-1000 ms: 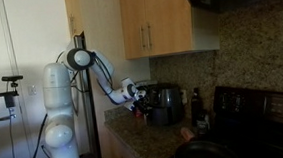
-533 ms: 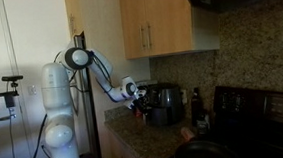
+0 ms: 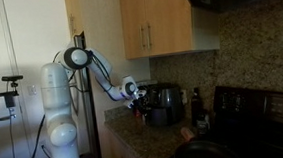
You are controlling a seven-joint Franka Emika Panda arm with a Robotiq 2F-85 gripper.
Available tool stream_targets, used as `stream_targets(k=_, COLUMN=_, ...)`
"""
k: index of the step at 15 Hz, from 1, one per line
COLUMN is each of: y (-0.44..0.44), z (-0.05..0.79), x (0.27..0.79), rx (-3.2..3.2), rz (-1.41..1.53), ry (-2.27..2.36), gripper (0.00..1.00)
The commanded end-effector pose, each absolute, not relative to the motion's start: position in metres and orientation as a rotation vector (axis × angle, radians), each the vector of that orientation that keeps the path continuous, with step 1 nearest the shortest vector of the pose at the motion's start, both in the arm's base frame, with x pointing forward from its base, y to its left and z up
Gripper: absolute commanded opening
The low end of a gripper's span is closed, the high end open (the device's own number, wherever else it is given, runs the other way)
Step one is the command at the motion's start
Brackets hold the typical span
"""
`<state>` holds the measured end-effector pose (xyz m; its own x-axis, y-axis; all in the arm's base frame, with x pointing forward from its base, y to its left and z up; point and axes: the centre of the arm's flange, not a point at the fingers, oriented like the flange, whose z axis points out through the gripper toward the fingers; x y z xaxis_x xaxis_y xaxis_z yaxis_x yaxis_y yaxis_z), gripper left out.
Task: Open the basket of the air fryer
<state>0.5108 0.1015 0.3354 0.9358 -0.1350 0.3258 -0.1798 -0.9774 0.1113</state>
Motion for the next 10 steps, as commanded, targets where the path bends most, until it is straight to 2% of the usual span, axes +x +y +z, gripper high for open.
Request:
stream_targets(k=1, y=0.1004, z=0.3379, x=0.4983, rx=2.914, rz=0.382, ry=-0.182, gripper=0.25)
stream_targets(k=2, y=0.1005, z=0.3373, x=0.4987, rx=2.914, rz=0.396, ry=-0.189, gripper=0.6)
stream_targets(k=4, y=0.1004, z=0.3332, x=0.5, rx=2.885, rz=0.48, ry=-0.199, gripper=0.66)
stream_targets(k=8, y=0.1001, z=0.3335, x=0.5031, rx=2.815, rz=0.62, ry=-0.143, gripper=0.95)
stream_targets(k=10, y=0.1022, z=0.3338, x=0.5042, rx=2.809, rz=0.682, ry=-0.128, gripper=1.0)
